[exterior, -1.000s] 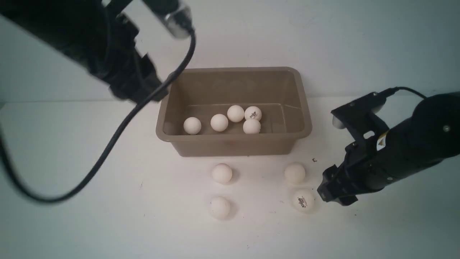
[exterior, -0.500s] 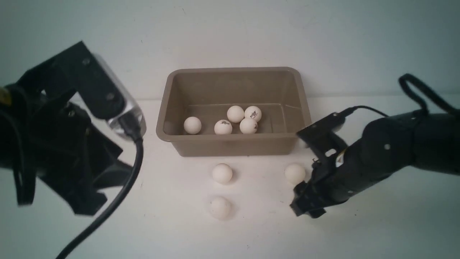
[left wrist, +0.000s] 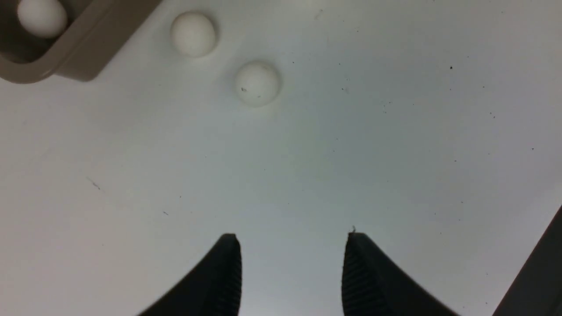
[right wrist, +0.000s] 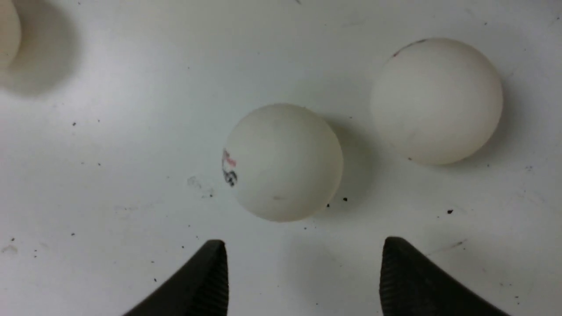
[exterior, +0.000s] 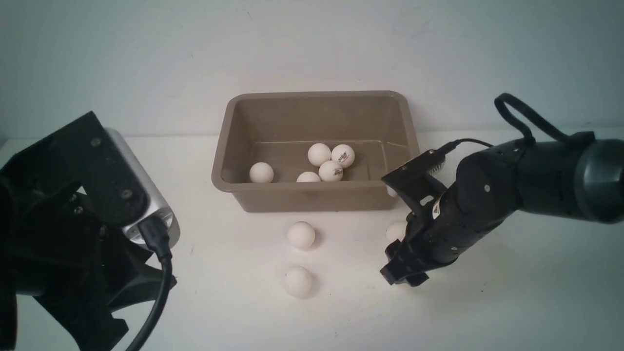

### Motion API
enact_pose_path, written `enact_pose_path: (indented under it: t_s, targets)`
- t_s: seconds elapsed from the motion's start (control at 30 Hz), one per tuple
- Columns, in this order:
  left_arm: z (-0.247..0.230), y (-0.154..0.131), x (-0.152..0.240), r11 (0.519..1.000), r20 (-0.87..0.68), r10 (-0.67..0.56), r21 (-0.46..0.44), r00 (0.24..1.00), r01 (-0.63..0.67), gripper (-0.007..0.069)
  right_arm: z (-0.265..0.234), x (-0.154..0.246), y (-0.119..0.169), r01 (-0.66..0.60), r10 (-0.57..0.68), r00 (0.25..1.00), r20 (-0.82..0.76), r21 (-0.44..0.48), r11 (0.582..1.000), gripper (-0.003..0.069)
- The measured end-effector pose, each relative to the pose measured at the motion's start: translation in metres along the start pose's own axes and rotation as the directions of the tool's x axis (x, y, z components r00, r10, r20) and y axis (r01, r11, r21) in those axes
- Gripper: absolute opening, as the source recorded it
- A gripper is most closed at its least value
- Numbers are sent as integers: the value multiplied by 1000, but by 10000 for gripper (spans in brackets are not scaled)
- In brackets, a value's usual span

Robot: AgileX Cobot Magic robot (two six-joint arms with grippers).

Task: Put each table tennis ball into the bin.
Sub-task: Use the right arm to clamp the table tennis ball closest to it

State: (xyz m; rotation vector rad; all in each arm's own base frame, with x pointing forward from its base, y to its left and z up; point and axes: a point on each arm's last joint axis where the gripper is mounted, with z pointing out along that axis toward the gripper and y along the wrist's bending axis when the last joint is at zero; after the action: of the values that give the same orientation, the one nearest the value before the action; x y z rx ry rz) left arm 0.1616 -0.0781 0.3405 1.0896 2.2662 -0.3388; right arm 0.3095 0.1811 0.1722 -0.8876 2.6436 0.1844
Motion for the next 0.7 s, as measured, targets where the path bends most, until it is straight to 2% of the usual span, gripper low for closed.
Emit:
enact_pose_path:
  t_s: [0.4, 0.7]
  targets:
    - [0, 1, -1, 1000, 8, 0, -6, 1000, 0, 289, 0, -1, 7, 13, -13, 1000, 0, -17, 1000, 423]
    - [0, 1, -1, 1000, 11, 0, -8, 1000, 0, 289, -17, -24, -1, 21, -23, 999, 41, 61, 998, 423]
